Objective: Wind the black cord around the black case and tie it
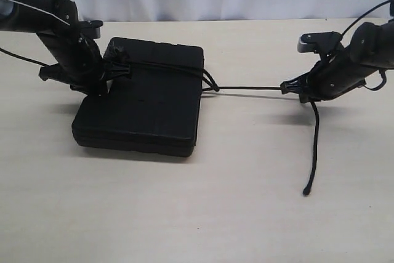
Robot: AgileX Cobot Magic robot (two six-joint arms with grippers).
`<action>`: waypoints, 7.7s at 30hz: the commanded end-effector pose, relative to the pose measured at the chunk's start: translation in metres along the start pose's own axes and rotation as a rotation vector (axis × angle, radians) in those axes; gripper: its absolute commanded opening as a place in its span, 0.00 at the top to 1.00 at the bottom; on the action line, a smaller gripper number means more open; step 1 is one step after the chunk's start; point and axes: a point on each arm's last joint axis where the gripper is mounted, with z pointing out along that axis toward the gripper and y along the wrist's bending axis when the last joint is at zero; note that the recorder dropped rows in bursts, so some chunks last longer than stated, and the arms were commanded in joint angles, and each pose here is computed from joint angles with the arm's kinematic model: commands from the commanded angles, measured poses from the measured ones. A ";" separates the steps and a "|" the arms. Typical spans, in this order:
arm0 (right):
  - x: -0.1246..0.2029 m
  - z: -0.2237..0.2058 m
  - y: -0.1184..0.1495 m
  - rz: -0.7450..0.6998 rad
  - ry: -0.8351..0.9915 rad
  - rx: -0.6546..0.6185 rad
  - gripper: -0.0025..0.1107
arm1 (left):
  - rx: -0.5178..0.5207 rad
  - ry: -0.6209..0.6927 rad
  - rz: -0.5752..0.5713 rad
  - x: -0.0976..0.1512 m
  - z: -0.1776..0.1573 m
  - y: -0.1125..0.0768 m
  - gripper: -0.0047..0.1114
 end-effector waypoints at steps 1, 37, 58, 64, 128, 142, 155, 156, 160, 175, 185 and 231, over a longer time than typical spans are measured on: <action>-0.001 -0.006 -0.020 0.009 -0.035 0.045 0.94 | -0.042 -0.048 -0.022 -0.009 -0.004 0.014 0.96; -0.021 -0.021 -0.031 0.079 -0.033 0.044 0.94 | -0.018 -0.137 -0.021 -0.030 -0.046 0.007 0.59; -0.021 -0.023 -0.031 0.037 -0.028 0.045 0.88 | -0.062 -0.136 0.010 -0.039 -0.063 0.008 0.59; -0.033 -0.046 -0.024 0.068 -0.014 0.001 0.55 | -0.085 -0.088 0.032 -0.046 -0.087 0.008 0.59; 0.235 -0.241 0.036 -0.140 -1.009 0.008 0.93 | 0.474 -1.172 0.245 0.216 -0.279 0.020 0.96; 0.275 -0.224 0.033 -0.117 -1.095 0.033 0.93 | 0.472 -1.176 0.249 0.218 -0.280 0.021 0.96; 0.278 -0.218 0.034 -0.152 -1.020 0.031 0.93 | 0.473 -1.178 0.249 0.218 -0.280 0.021 0.96; 0.278 -0.218 0.034 -0.152 -1.020 0.031 0.93 | 0.473 -1.178 0.249 0.218 -0.280 0.021 0.96; 0.278 -0.218 0.034 -0.152 -1.020 0.031 0.93 | 0.473 -1.178 0.249 0.218 -0.280 0.021 0.96; 0.278 -0.218 0.034 -0.152 -1.020 0.031 0.93 | 0.473 -1.179 0.248 0.218 -0.280 0.021 0.96; 0.278 -0.218 0.034 -0.152 -1.018 0.031 0.93 | 0.388 -1.156 0.356 0.225 -0.263 0.024 0.96; 0.278 -0.218 0.034 -0.152 -1.018 0.031 0.93 | -0.044 -1.099 0.120 0.325 -0.156 0.098 0.96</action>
